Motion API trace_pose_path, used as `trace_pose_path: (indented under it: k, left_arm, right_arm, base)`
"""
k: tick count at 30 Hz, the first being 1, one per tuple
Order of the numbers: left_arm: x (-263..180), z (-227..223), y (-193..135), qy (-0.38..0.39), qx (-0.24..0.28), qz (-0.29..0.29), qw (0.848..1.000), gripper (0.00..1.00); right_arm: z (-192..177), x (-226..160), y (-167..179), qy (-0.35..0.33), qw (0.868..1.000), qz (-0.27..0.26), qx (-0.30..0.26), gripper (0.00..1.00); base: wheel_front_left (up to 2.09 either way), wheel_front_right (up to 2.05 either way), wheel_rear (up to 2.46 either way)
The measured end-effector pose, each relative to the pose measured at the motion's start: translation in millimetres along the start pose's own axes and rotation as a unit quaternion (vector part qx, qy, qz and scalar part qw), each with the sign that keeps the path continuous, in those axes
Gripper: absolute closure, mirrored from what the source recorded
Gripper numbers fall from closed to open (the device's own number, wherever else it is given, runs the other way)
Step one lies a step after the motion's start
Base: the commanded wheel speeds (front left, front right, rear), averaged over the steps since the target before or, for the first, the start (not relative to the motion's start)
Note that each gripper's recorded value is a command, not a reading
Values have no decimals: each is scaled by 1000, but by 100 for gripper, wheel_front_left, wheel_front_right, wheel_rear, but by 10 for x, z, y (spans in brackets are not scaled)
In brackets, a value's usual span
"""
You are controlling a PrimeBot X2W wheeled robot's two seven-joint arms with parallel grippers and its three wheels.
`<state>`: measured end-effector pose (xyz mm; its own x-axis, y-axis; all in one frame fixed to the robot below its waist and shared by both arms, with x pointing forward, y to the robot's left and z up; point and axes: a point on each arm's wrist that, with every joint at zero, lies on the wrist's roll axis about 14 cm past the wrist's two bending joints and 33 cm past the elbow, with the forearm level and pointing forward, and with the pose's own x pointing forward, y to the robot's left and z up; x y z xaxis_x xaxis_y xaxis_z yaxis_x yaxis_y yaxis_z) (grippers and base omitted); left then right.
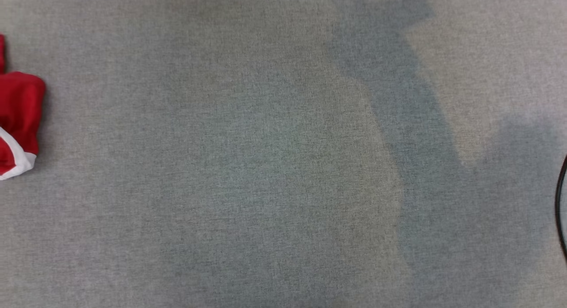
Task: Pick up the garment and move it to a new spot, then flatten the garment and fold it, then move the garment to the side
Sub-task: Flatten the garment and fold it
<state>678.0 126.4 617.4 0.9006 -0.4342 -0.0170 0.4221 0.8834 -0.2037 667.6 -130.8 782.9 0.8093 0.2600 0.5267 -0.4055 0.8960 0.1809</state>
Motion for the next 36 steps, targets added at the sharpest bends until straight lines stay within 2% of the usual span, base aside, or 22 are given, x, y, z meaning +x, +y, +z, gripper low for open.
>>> trace_pose_path:
  k: [2, 5, 9, 13, 15, 20, 23, 26, 27, 32, 34, 36]
  left_arm:
    - [-78, -114, -34, 4, -27, -4, 1000, 100]
    - [-255, -477, -186, 54, -19, -24, 998, 100]
    - [-627, -839, -358, 105, -32, -43, 993, 100]
    - [-1100, -1116, -532, 162, -27, -59, 985, 100]
    - [-1357, -1244, -586, 192, -29, -61, 979, 100]
    - [-1966, -1573, -712, 259, -72, -55, 962, 100]
    - [-2306, -1787, -823, 300, -89, -57, 948, 100]
    - [-2570, -1950, -854, 331, -97, -45, 938, 100]
    - [-2674, -2036, -885, 351, -97, -47, 930, 100]
    - [-3169, -2366, -1051, 440, -122, -62, 887, 100]
    - [-3310, -2405, -1079, 462, -134, -63, 874, 100]
    - [-3480, -2451, -1116, 486, -149, -63, 859, 100]
  right_arm:
    - [-234, -147, 5, 37, 999, 3, -7, 100]
    - [-620, -485, 137, 90, 995, 27, -16, 100]
    - [-952, -1068, 99, 153, 988, 18, 1, 100]
    - [-1182, -1718, 78, 245, 969, 3, 20, 100]
    - [-1261, -2077, 41, 295, 955, -8, 26, 100]
    - [-1366, -3074, -32, 429, 902, -31, 38, 100]
    - [-1308, -3639, -114, 488, 870, -50, 43, 100]
    - [-1233, -4078, -19, 527, 847, -48, 60, 100]
    - [-1202, -4218, -13, 539, 838, -53, 67, 100]
    - [-1108, -4965, -30, 620, 775, -83, 91, 100]
    - [-1039, -5106, 11, 632, 763, -89, 100, 100]
    - [-954, -5178, 68, 636, 758, -93, 110, 100]
  base:
    - [0, 0, 0]
    - [0, 0, 0]
    - [0, 0, 0]
    - [0, 0, 0]
    - [0, 0, 0]
    - [0, 0, 0]
    - [0, 0, 0]
    - [0, 0, 0]
    - [0, 0, 0]
    - [0, 0, 0]
    - [0, 0, 0]
    - [0, 0, 0]
